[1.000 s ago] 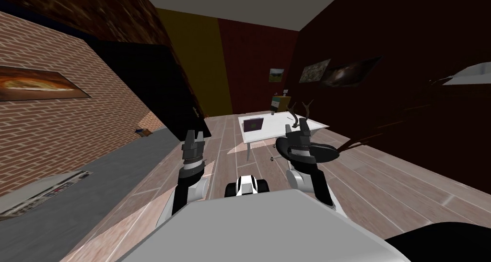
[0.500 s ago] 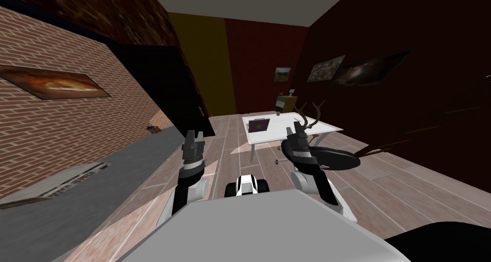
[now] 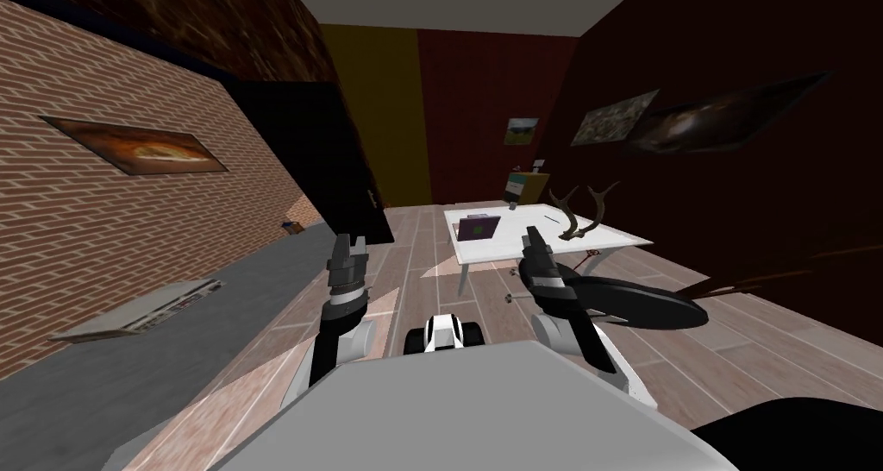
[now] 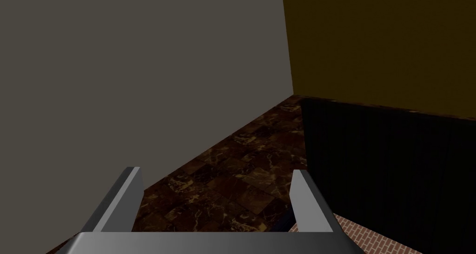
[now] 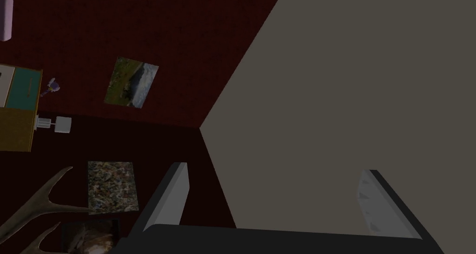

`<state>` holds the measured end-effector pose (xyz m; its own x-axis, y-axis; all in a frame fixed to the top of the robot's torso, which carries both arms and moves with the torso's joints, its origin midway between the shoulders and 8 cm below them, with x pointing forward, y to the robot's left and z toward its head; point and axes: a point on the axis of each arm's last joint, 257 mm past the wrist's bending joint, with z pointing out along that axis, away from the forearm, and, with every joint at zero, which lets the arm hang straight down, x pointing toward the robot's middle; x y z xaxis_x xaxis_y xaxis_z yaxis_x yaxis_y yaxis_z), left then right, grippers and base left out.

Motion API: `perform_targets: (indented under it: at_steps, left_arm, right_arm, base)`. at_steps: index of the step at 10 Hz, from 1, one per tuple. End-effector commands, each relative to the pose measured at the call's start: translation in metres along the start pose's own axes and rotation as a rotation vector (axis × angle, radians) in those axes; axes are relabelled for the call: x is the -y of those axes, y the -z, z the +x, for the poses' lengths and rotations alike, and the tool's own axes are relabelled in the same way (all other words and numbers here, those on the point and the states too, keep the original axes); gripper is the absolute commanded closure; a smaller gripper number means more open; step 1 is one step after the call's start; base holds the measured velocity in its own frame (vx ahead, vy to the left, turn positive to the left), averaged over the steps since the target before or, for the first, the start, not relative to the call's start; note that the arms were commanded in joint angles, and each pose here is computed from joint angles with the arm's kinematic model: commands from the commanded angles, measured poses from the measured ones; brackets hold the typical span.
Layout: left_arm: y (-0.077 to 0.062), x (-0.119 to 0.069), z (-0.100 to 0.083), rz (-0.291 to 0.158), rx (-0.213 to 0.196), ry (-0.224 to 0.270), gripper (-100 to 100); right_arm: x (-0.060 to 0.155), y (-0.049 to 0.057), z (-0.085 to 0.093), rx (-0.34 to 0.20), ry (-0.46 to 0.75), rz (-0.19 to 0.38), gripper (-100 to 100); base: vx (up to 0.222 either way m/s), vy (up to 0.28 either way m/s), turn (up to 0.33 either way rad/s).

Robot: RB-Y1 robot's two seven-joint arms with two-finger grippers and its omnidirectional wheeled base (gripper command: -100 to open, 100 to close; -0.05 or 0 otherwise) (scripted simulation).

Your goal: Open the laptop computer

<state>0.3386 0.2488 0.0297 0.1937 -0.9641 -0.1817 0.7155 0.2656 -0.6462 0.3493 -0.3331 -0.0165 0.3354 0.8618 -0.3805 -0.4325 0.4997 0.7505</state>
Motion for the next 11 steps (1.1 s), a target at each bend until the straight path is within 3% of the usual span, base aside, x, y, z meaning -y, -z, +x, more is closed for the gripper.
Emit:
perform_targets:
  at_steps: [1, 4, 5, 6, 7, 8, 9, 10, 11]
  left_arm:
    - [0.0, 0.0, 0.0, 0.0, 0.0, 0.0, 0]
    - [0.0, 0.0, 0.0, 0.0, 0.0, 0.0, 0]
    - [0.0, 0.0, 0.0, 0.0, 0.0, 0.0, 0]
    - [0.0, 0.0, 0.0, 0.0, 0.0, 0.0, 0]
    - [0.0, 0.0, 0.0, 0.0, 0.0, 0.0, 0]
    - [0.0, 0.0, 0.0, 0.0, 0.0, 0.0, 0]
    - [0.0, 0.0, 0.0, 0.0, 0.0, 0.0, 0]
    - [0.0, 0.0, 0.0, 0.0, 0.0, 0.0, 0]
    - [0.0, 0.0, 0.0, 0.0, 0.0, 0.0, 0]
  right_arm:
    - [0.015, 0.007, -0.009, -0.001, 0.085, 0.033, -100]
    - [0.043, 0.021, -0.024, -0.003, 0.216, 0.098, -100]
    - [0.043, 0.021, -0.024, -0.004, 0.228, 0.098, -100]
    - [0.058, 0.029, -0.032, -0.005, 0.287, 0.132, -100]
    - [0.058, 0.029, -0.032, -0.006, 0.302, 0.132, -100]
    - [0.071, 0.038, -0.042, -0.006, 0.36, 0.167, -100]
    - [0.071, 0.038, -0.042, -0.008, 0.378, 0.167, -100]
    - [0.085, 0.047, -0.052, -0.009, 0.435, 0.203, -100]
    - [0.085, 0.047, -0.052, -0.011, 0.455, 0.203, -100]
  base:
    - [0.078, 0.063, 0.059]
    - [0.078, 0.076, 0.126]
    - [0.083, 0.072, 0.071]
    - [0.105, 0.074, 0.141]
    - [0.082, 0.072, 0.07]
    - [0.106, 0.099, 0.119]
    - [0.086, 0.078, 0.109]
    - [0.09, 0.082, 0.168]
    - [0.082, 0.067, 0.066]
